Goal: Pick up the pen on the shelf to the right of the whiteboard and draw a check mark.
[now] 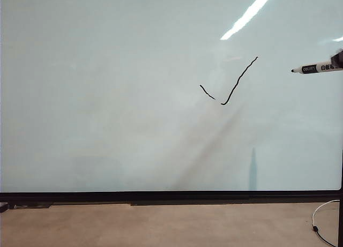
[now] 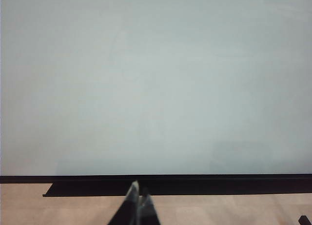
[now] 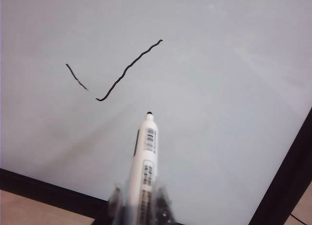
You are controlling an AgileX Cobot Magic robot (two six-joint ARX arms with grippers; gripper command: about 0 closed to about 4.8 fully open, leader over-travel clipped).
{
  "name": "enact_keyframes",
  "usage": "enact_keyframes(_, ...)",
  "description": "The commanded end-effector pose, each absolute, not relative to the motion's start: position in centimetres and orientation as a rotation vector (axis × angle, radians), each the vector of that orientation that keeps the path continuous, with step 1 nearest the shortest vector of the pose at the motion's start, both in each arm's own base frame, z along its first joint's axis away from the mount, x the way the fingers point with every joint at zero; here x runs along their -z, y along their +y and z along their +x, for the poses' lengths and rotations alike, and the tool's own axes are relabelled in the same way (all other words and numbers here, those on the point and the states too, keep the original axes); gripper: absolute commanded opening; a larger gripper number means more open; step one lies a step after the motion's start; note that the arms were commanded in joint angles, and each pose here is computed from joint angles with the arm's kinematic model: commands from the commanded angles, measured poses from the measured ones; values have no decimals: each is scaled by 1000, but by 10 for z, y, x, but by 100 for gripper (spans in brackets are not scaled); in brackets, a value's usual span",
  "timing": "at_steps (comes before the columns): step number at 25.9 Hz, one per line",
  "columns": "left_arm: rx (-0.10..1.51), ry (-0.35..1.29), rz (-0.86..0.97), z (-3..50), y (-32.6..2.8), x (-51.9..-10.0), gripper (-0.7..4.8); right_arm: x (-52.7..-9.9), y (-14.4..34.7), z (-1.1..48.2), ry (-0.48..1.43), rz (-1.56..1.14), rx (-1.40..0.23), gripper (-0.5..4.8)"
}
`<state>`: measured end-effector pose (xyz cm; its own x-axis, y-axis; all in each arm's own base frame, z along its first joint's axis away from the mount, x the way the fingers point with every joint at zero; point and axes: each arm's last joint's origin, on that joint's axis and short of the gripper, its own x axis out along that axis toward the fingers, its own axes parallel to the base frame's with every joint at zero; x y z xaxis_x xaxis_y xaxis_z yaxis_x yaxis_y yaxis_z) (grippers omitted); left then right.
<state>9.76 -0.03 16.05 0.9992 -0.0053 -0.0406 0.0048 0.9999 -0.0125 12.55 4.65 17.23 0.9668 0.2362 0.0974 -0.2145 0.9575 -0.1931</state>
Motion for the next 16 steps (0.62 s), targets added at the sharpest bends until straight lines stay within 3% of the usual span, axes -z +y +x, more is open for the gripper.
enact_keyframes(1, 6, 25, -8, 97, 0, -163, -4, -174, 45, 122, -115, -180, -236, -5)
enact_keyframes(16, 6, 25, -8, 97, 0, -163, -4, -170, 37, 104, -54, -176, -224, -5)
